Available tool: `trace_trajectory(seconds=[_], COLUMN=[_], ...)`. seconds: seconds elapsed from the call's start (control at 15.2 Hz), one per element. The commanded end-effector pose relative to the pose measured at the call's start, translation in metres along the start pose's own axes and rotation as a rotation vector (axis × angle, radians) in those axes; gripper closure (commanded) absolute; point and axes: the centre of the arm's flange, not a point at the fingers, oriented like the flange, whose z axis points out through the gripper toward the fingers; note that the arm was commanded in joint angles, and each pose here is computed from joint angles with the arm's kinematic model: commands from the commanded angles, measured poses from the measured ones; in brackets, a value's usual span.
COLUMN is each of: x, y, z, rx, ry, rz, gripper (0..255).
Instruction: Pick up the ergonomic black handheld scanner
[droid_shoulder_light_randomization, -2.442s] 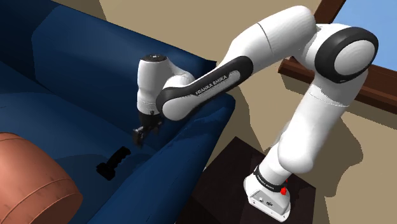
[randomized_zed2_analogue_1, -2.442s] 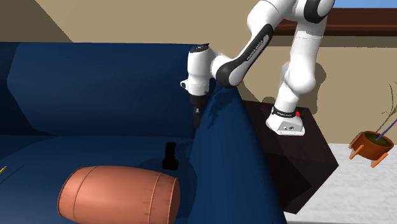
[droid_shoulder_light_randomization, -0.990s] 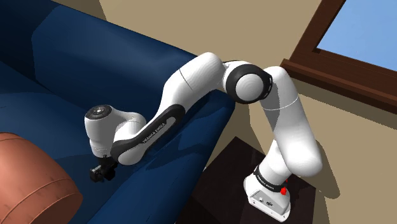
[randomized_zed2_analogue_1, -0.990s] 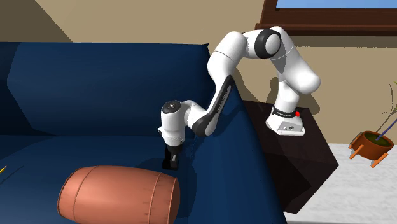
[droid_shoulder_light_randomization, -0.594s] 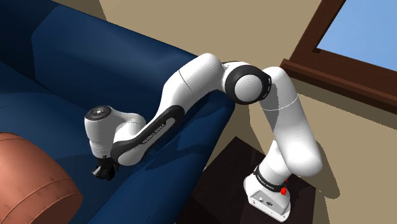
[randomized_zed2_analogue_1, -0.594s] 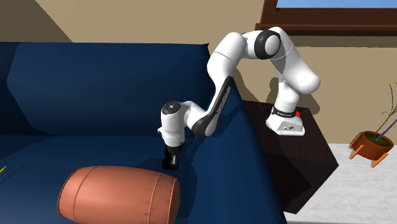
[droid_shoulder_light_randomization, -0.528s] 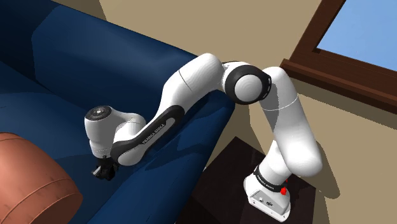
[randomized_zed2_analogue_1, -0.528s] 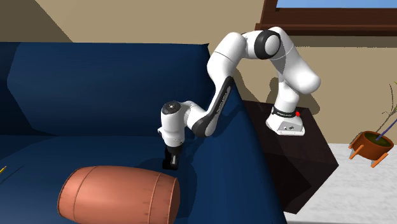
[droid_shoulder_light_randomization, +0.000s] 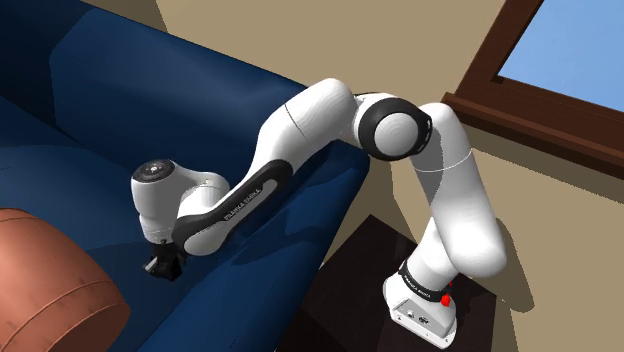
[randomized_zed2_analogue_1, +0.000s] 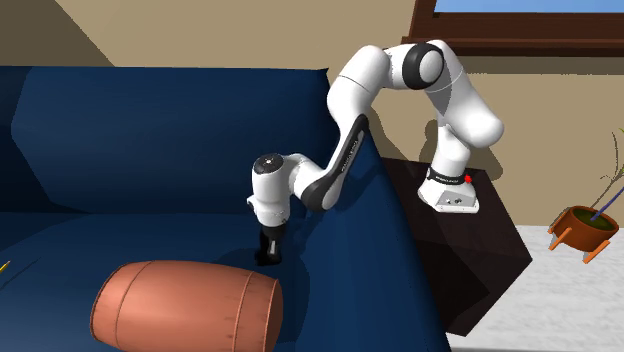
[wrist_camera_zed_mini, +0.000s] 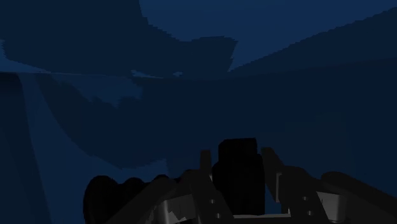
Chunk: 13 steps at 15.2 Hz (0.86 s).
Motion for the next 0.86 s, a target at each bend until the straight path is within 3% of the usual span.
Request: trace_trajectory(seconds=[0.0, 0.79], x=[0.0, 0.001], y=[0.0, 0.001], z=[-0.01, -0.064], rx=[0.0, 0.0], ry=[0.0, 0.0], rz=[0.0, 0.0], gripper=[255, 255])
